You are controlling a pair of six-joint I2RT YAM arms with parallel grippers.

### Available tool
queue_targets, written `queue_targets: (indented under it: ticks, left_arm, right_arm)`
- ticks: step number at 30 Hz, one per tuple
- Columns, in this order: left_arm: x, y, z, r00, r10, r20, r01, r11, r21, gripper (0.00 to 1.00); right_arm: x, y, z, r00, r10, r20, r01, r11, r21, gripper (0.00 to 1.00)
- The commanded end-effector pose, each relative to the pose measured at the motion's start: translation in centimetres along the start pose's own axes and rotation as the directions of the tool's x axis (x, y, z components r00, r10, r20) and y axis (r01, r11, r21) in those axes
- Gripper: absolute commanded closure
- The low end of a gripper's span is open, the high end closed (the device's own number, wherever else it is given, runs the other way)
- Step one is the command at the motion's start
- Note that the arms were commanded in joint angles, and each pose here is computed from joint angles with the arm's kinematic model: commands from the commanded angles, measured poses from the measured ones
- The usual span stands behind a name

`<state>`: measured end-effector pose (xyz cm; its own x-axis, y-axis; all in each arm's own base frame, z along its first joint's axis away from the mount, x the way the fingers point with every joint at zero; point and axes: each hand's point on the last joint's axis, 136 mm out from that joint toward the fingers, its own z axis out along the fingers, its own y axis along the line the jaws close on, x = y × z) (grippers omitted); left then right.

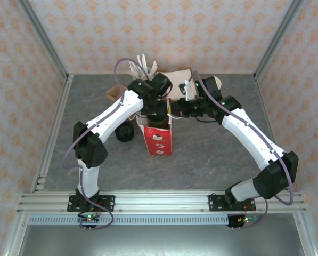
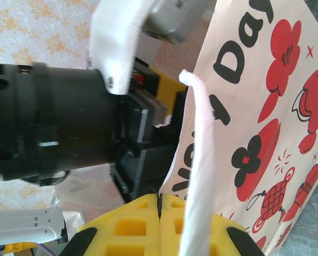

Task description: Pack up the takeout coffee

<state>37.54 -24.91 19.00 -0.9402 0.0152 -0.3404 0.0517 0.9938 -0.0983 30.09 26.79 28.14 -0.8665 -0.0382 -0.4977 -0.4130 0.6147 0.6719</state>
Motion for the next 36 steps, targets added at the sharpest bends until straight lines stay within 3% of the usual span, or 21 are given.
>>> queue_targets:
  ticks: [1,19,36]
  left_arm:
    - [-1.1,0.6,-0.5,0.999,0.001,0.042,0.0,0.999,-0.033,0.44]
    - [-2.2,0.2,1.4,0.999,0.015,0.042,-0.013,0.999,-0.049,0.44]
    - [-1.0,0.2,4.1,0.999,0.037,-0.02,-0.039,0.997,-0.061,0.44]
  right_arm:
    - [-0.1,0.3,0.1,1.0,0.012,0.0,-0.012,0.999,-0.038,1.0]
    - [0.6,-0.9,-0.1,0.997,0.068,-0.046,-0.07,0.996,-0.054,1.0]
    - [0.5,-1.8,-0.2,0.993,0.102,-0.056,-0.105,0.993,-0.049,1.0]
